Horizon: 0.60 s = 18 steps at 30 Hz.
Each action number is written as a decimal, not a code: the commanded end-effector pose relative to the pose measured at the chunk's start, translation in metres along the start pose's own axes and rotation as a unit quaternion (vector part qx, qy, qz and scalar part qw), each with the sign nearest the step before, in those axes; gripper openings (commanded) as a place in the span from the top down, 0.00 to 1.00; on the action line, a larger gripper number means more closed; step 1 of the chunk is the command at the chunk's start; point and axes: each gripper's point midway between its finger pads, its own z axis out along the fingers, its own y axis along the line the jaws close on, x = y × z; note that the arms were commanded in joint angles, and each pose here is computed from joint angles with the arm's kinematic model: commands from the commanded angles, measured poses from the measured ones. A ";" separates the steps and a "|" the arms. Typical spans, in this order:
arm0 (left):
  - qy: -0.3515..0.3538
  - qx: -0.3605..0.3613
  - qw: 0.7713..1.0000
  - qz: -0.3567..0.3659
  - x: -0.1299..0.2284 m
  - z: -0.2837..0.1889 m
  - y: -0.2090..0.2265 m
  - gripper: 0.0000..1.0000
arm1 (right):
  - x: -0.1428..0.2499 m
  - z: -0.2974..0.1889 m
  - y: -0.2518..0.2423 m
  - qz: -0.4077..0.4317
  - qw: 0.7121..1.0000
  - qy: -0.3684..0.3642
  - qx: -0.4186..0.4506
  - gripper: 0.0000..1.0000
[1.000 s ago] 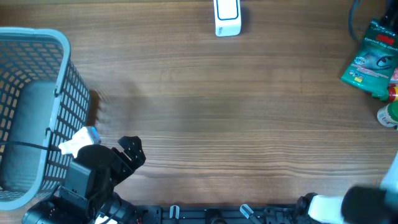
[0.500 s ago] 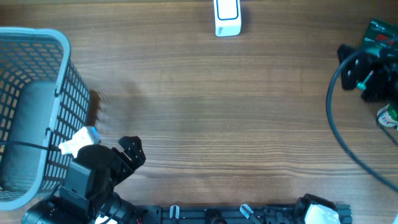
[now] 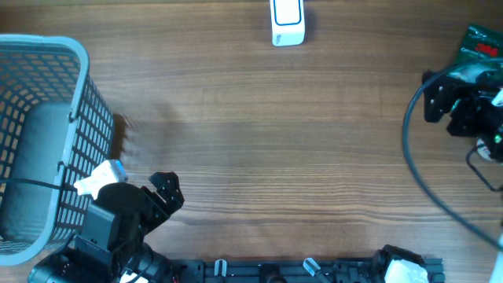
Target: Scan the item barcode
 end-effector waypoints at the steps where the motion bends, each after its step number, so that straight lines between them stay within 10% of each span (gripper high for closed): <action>1: -0.005 0.000 1.000 0.010 -0.001 -0.001 0.001 0.00 | 0.001 -0.016 0.032 -0.063 0.994 -0.080 -0.048 0.00; 18: -0.006 -0.001 1.000 0.010 -0.001 -0.001 0.001 0.00 | 0.108 -0.029 0.058 -0.171 0.913 -0.353 -0.107 0.00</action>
